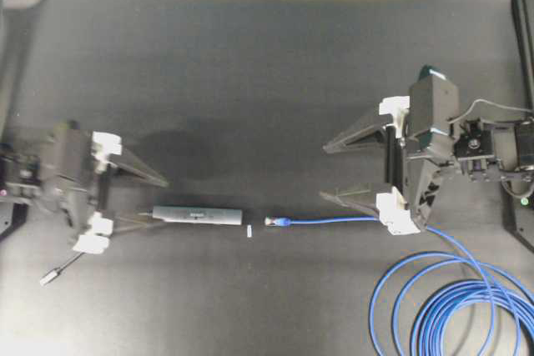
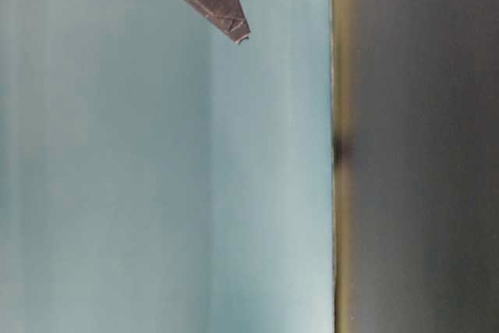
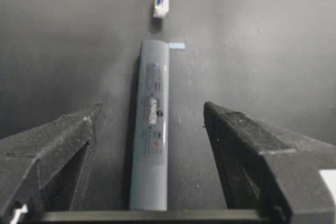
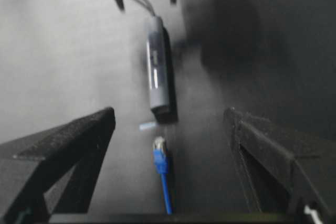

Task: Insert the LAN cable into the hub.
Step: 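Grasp the grey Anker hub with the left gripper and lift it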

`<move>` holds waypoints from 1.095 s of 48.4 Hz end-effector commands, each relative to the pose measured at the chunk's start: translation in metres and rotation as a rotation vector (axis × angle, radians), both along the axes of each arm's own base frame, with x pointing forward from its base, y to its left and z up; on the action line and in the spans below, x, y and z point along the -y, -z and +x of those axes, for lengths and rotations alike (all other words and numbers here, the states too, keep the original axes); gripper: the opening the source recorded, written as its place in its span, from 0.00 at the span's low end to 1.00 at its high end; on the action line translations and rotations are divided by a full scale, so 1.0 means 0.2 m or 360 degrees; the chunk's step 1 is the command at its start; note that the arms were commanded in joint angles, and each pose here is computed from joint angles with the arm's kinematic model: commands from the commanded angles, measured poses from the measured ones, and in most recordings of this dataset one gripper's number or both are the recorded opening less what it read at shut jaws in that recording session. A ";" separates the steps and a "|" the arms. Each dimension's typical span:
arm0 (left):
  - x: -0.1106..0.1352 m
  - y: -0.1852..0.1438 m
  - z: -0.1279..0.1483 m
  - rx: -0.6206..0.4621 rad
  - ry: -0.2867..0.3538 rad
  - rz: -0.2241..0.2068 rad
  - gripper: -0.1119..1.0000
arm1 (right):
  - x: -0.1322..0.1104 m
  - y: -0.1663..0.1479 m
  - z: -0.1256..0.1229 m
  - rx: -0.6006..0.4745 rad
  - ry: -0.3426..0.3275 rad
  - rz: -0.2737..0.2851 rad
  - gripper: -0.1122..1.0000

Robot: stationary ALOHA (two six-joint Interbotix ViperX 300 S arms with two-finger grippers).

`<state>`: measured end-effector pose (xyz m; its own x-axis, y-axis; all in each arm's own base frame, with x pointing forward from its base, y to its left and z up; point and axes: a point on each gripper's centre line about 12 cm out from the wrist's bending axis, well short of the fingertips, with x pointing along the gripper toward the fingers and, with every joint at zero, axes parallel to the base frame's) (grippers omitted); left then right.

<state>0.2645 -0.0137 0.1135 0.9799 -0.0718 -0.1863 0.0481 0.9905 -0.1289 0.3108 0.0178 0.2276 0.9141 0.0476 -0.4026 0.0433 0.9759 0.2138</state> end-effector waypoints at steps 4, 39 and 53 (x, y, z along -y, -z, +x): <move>0.01 0.06 0.10 0.0017 0.0008 -0.0003 0.76 | 0.02 -0.03 0.02 0.0027 0.0037 0.0039 0.82; 0.03 0.28 0.27 -0.0190 0.0028 0.0014 0.74 | 0.02 -0.03 0.01 0.0019 0.0049 0.0064 0.82; 0.05 0.29 0.27 -0.0217 0.0062 0.0067 0.37 | 0.02 -0.01 0.00 0.0002 0.0045 0.0058 0.82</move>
<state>0.3187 -0.0211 0.0553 0.9435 -0.0872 -0.3196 0.0568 0.9930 -0.1032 0.3103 0.0140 0.2278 0.9128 0.0366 -0.4068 0.0697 0.9674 0.2433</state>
